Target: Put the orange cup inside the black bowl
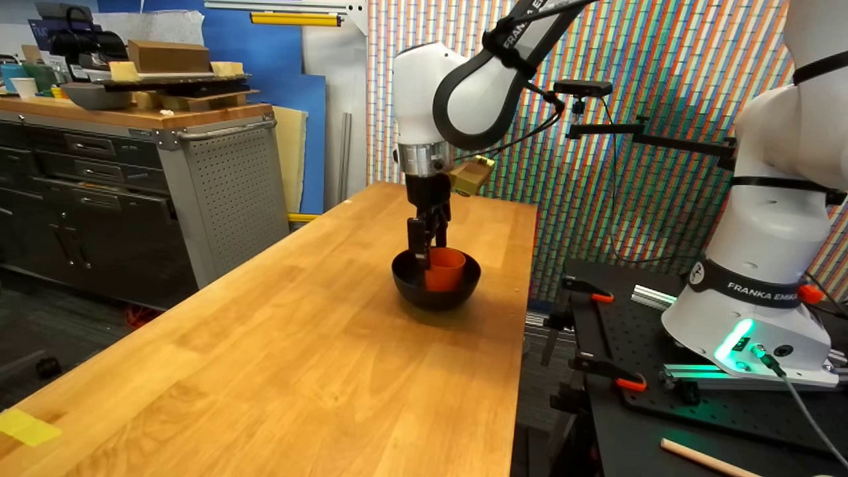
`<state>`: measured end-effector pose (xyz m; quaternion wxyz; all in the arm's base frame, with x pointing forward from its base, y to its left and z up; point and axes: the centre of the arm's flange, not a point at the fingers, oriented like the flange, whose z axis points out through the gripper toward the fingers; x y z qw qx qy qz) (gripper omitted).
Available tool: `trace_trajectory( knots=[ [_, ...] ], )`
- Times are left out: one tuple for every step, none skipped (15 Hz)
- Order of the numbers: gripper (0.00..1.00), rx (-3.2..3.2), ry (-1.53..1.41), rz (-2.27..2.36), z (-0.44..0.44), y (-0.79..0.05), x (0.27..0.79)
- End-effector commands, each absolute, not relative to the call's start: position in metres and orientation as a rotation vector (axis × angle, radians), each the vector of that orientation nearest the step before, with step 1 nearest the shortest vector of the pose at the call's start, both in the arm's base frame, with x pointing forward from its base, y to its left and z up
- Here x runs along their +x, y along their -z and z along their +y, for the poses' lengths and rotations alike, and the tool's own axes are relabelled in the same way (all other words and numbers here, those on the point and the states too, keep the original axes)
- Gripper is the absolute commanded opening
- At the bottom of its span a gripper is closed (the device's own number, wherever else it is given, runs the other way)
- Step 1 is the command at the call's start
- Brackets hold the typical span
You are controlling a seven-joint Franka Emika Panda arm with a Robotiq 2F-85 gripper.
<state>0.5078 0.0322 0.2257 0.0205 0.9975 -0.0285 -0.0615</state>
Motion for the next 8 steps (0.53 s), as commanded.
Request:
trace_trajectory(
  knots=[
    [1.00,3.098,0.146,-0.019,0.044,-0.302,0.500],
    [1.00,3.102,0.142,-0.001,0.047,-0.319,0.497],
    [1.00,3.110,0.146,0.029,0.049,-0.337,0.494],
    [1.00,3.110,0.157,0.052,0.051,-0.352,0.491],
    [1.00,3.105,0.168,0.057,0.050,-0.365,0.486],
    [1.00,3.089,0.155,0.019,0.050,-0.329,0.497],
    [1.00,3.087,0.154,0.029,0.050,-0.343,0.493],
    [1.00,3.086,0.148,0.035,0.050,-0.352,0.490]
  ],
)
